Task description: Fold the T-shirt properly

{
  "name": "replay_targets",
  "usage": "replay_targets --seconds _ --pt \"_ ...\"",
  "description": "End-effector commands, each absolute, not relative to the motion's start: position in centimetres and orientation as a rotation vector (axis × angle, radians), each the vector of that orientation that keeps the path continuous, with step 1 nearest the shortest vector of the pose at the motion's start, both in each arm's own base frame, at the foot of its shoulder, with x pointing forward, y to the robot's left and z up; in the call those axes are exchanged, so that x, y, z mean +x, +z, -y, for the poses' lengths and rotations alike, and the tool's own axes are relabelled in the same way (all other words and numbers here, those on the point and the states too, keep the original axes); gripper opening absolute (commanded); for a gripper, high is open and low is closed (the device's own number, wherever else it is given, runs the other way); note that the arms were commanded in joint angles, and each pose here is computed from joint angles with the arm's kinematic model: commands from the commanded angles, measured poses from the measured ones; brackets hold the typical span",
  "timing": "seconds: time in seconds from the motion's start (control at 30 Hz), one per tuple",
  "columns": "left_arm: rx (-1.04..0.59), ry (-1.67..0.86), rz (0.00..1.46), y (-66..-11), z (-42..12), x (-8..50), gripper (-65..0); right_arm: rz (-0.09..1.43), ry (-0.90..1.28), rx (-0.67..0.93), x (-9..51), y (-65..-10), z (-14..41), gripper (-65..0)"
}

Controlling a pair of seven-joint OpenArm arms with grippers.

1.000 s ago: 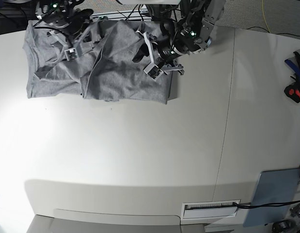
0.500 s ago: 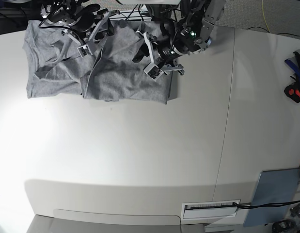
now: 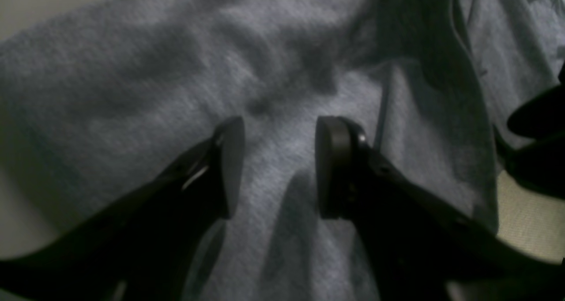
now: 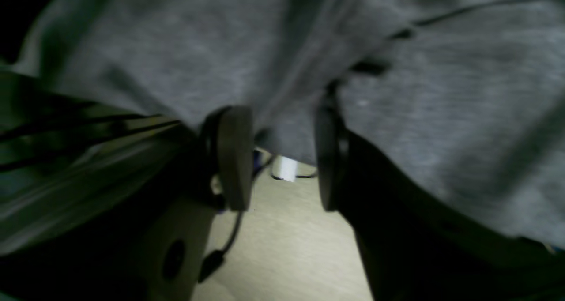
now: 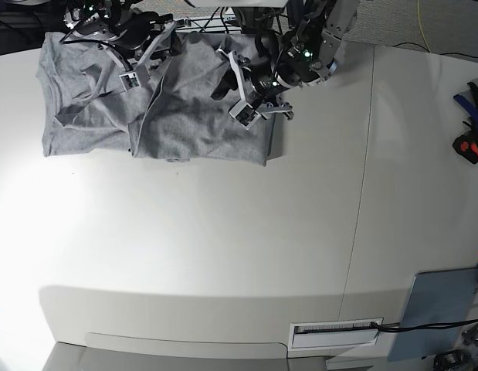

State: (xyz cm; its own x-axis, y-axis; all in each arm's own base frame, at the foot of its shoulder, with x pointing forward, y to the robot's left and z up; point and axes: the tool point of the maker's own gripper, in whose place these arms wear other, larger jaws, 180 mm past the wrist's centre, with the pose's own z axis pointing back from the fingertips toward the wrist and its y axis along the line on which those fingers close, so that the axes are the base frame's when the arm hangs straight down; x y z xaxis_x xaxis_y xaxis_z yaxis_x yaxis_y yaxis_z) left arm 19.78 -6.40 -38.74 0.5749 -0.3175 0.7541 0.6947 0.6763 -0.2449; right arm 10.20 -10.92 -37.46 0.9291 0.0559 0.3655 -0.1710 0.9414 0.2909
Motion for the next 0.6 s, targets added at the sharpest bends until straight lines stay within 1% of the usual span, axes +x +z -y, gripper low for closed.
replay_targets --seconds 0.0,0.1,0.33,0.57 --pt "-0.592 -0.628 0.786 -37.5 6.9 20.3 -39.5 0.400 0.121 0.341 10.7 -36.7 10.7 -41.6" --pt "-0.592 -0.628 0.786 -37.5 6.9 20.3 -39.5 0.407 0.116 0.340 10.9 -36.8 10.7 -41.6" --pt "-0.594 -0.626 0.793 -37.4 6.9 20.4 -39.5 0.368 0.085 0.335 10.3 -38.6 11.3 -41.6" --pt "-0.590 -0.632 0.808 -37.1 6.9 21.0 -39.5 0.405 0.084 0.369 11.2 -38.5 10.7 -41.6"
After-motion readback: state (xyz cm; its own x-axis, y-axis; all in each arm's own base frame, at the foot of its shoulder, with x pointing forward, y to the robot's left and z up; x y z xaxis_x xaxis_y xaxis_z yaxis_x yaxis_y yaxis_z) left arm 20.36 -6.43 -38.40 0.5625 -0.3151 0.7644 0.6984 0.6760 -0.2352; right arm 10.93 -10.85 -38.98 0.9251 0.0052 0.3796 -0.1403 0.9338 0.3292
